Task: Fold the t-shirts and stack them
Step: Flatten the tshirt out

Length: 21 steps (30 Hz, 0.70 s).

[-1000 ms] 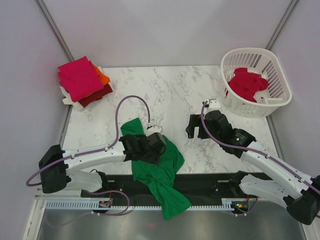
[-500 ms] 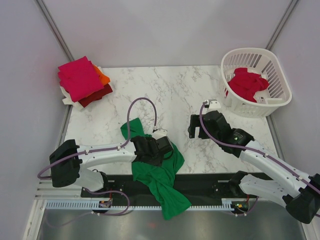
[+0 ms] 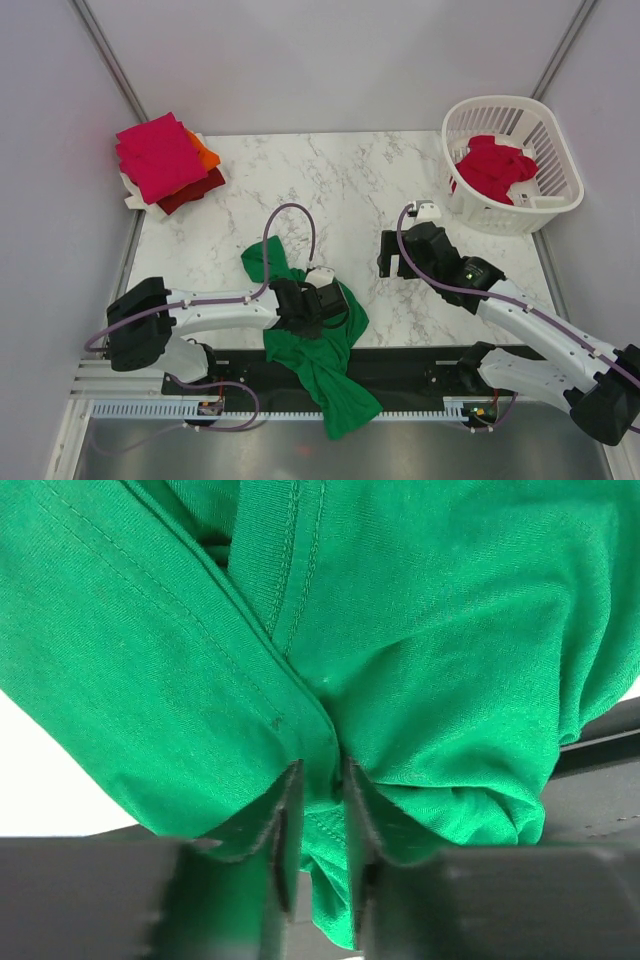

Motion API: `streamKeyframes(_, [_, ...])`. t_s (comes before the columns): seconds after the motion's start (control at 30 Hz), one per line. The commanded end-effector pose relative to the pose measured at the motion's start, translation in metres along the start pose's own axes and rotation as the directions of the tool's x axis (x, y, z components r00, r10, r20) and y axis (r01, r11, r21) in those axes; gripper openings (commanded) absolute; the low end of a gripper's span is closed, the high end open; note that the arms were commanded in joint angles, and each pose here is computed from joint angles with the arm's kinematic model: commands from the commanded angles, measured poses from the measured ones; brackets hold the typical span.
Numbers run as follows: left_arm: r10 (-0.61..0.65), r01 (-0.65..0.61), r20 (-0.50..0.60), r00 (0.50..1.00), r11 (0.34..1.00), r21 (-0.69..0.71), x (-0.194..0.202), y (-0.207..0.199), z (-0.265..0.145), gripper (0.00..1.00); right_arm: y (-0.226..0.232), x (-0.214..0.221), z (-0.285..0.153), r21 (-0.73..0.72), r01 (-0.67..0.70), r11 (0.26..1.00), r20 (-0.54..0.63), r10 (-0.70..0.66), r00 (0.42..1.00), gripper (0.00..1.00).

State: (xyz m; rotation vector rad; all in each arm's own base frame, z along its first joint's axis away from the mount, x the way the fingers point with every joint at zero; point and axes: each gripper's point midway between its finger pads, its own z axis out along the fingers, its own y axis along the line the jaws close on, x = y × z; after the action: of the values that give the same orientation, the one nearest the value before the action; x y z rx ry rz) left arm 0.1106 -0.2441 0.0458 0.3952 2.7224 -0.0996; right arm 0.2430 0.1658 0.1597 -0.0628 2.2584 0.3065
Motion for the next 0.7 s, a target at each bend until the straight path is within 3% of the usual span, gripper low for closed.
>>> streamKeyframes(0.0, [-0.05, 0.05, 0.031, 0.998, 0.999, 0.006, -0.006, -0.005, -0.002, 0.18, -0.002, -0.005, -0.001, 0.01, -0.001, 1.0, 0.019, 0.001, 1.0, 0.98])
streamKeyframes(0.1, [-0.059, 0.058, 0.047, 0.997, 0.998, 0.015, -0.011, -0.007, -0.007, 0.02, -0.002, -0.005, -0.002, 0.006, -0.003, 1.0, 0.023, 0.003, 1.0, 0.98])
streamKeyframes(0.27, [-0.076, 0.075, 0.134, 0.988, 0.997, 0.011, -0.04, -0.002, -0.046, 0.02, 0.0, -0.004, -0.003, -0.008, -0.001, 1.0, 0.017, 0.002, 1.0, 0.98])
streamKeyframes(0.3, [-0.053, 0.06, 0.12, 0.991, 0.997, -0.053, -0.036, 0.015, -0.056, 0.02, 0.002, -0.001, -0.002, -0.021, 0.004, 1.0, 0.003, -0.004, 1.0, 0.98])
streamKeyframes(0.37, [-0.089, 0.108, 0.212, 0.973, 0.991, -0.081, -0.059, 0.028, -0.084, 0.02, 0.01, 0.005, 0.0, -0.058, 0.009, 0.998, -0.022, -0.01, 1.0, 0.98])
streamKeyframes(0.5, [-0.167, 0.186, 0.328, 0.93, 0.982, -0.028, -0.072, 0.062, -0.136, 0.04, 0.052, 0.024, 0.001, -0.29, 0.003, 0.957, -0.105, -0.035, 0.994, 0.96])
streamKeyframes(0.67, [-0.232, 0.238, 0.303, 0.924, 0.971, 0.016, -0.053, 0.084, -0.139, 0.06, 0.098, 0.04, 0.004, -0.441, 0.01, 0.897, -0.153, -0.085, 0.985, 0.96])
